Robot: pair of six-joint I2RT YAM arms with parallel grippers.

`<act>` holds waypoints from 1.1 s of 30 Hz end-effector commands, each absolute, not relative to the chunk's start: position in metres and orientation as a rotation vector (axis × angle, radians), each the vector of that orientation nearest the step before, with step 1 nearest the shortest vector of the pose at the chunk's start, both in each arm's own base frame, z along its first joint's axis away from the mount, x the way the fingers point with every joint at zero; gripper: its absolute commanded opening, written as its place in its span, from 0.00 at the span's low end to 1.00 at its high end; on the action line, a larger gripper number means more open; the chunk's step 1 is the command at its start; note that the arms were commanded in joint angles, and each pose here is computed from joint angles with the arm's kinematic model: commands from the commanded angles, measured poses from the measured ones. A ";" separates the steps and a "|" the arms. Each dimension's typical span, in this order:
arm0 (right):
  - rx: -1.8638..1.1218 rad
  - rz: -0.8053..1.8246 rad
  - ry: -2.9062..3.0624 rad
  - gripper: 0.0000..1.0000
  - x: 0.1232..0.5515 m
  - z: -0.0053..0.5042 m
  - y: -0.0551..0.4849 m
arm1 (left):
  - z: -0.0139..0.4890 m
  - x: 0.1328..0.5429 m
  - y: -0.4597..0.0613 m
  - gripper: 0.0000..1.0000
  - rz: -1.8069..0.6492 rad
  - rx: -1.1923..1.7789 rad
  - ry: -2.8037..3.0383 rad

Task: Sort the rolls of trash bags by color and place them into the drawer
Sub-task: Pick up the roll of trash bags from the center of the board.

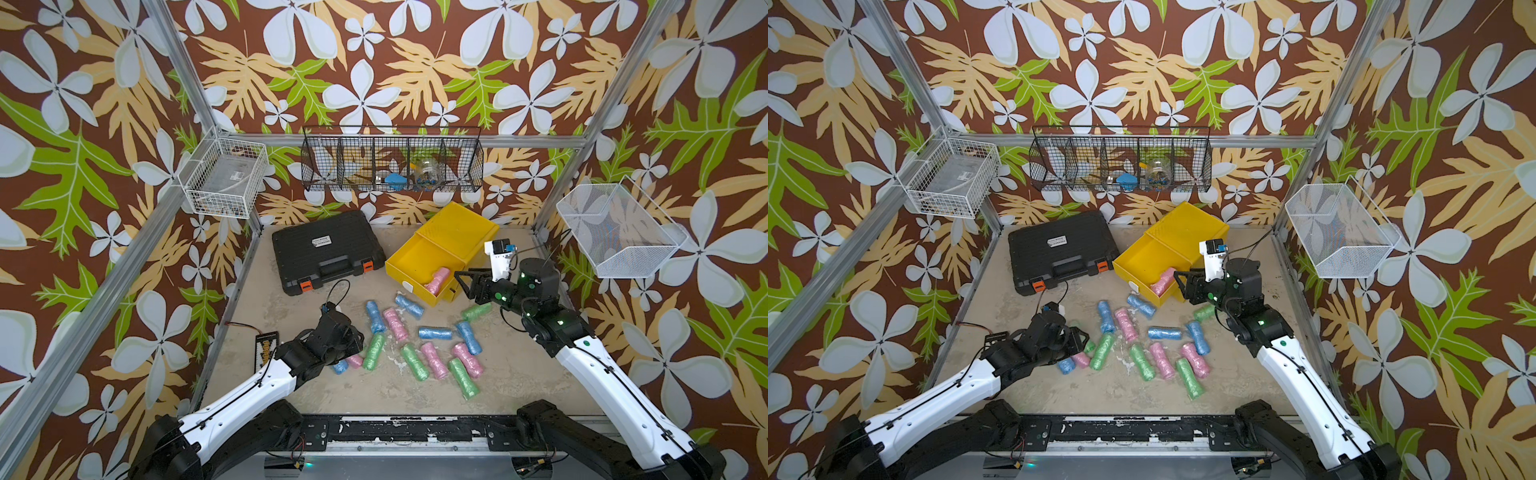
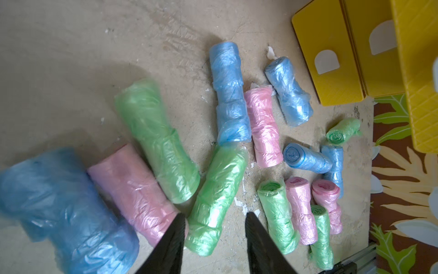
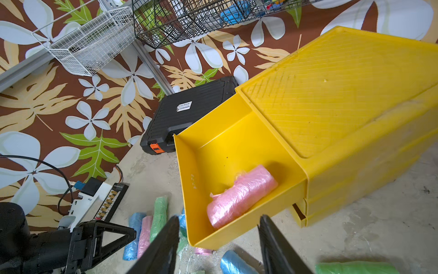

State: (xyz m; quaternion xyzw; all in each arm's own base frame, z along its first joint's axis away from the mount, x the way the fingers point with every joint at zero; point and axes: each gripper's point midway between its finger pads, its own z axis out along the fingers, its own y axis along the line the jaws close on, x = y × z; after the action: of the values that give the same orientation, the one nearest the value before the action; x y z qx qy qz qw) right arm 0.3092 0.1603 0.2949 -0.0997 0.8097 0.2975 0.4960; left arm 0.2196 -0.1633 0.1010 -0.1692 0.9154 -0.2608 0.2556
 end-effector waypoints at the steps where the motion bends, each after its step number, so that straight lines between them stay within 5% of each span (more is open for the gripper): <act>1: -0.233 0.751 1.931 0.55 0.307 0.300 0.162 | 0.106 0.222 -0.165 0.47 -0.816 -0.613 2.416; 16: -0.206 0.788 1.929 0.52 0.299 0.290 0.164 | 0.068 0.207 -0.154 0.56 -0.832 -0.828 2.455; 33: -0.178 0.779 1.908 0.52 0.295 0.291 0.158 | 0.032 0.207 -0.146 0.46 -0.709 -0.910 2.511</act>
State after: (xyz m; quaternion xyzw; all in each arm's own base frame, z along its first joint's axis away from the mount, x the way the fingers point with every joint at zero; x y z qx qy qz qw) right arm 0.2935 0.1592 0.2840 -0.0778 0.8016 0.3217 0.4979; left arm 0.2025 -0.1466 0.0337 -0.3214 0.8957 -0.2503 0.1781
